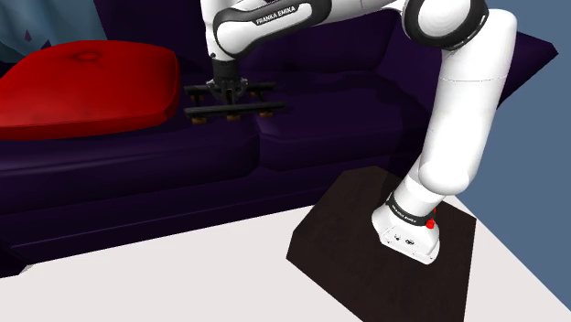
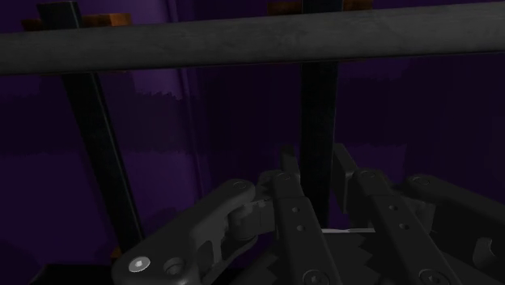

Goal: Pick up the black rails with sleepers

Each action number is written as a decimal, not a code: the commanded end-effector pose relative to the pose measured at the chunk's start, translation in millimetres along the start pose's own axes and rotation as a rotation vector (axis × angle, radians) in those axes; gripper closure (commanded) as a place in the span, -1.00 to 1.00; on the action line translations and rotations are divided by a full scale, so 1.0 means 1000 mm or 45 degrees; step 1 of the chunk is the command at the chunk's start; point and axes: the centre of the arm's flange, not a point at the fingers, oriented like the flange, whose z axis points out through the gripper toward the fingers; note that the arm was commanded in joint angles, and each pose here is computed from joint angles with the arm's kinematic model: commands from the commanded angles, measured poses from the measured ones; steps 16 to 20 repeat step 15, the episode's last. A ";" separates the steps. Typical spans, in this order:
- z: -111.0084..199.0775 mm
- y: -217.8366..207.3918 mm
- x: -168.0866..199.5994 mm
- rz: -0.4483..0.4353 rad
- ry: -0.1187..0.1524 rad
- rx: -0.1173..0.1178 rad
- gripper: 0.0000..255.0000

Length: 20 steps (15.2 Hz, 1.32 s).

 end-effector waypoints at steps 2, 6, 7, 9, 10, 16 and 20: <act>-0.015 0.000 0.002 0.001 -0.001 -0.002 1.00; -0.036 0.001 0.003 0.001 -0.001 -0.002 1.00; -0.041 0.002 0.003 0.001 -0.001 -0.002 1.00; -0.052 0.002 0.004 0.001 -0.001 -0.002 1.00; -0.057 0.002 0.004 0.001 -0.001 -0.002 1.00; -0.073 0.003 0.005 0.001 -0.001 -0.002 1.00; -0.073 0.003 0.005 0.001 -0.001 -0.002 1.00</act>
